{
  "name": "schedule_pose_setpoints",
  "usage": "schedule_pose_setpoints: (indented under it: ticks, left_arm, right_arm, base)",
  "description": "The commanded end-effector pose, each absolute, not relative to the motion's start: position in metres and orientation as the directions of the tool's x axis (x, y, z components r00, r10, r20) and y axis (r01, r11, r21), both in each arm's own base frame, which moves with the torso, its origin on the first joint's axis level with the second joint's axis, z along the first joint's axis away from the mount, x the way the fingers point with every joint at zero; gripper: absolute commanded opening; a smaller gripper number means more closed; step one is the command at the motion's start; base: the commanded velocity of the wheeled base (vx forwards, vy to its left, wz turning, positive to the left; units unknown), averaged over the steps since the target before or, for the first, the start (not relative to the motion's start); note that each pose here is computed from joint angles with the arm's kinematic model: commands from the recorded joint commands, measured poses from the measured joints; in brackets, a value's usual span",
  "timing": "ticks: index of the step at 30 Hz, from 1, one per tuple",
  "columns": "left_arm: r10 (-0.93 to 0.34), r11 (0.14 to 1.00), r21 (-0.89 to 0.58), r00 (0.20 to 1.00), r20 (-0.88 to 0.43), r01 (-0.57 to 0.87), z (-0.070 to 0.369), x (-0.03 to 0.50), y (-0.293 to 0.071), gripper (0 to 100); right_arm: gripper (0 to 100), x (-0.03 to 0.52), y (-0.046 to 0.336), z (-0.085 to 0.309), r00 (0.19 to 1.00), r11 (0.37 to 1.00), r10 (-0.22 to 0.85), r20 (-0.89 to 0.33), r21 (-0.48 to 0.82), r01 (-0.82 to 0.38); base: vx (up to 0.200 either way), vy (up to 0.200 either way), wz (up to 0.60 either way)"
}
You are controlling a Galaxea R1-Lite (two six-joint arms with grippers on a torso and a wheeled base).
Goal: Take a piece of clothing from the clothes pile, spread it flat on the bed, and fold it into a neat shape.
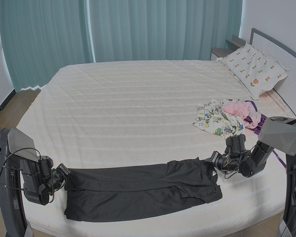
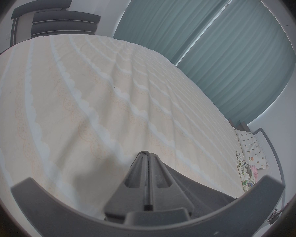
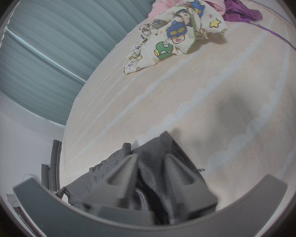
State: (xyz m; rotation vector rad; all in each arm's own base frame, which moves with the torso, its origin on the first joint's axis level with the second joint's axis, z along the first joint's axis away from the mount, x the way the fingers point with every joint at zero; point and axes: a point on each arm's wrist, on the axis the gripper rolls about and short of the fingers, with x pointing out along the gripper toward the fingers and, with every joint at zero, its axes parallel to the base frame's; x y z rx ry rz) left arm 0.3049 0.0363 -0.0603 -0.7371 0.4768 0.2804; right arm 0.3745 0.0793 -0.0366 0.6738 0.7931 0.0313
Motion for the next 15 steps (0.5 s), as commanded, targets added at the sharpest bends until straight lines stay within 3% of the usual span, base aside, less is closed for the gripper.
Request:
schedule_pose_setpoints:
  ticks: [1,15]
  left_arm:
    - [0.080,0.711,-0.579,0.863,-0.498,-0.400,-0.059,0.305,0.037,0]
    - [0.082,0.712,-0.576,0.862,-0.501,-0.402,-0.060,0.305,0.037,0]
  right_arm:
    - [0,0.378,0.080,-0.035,0.720,0.802,0.270,-0.639,0.564,0.200]
    - [0,0.398,0.068,-0.033,0.769,0.781,0.247,-0.589,0.591,0.202]
  base:
    - [0.000,0.000,0.00]
    - [0.000,0.000,0.00]
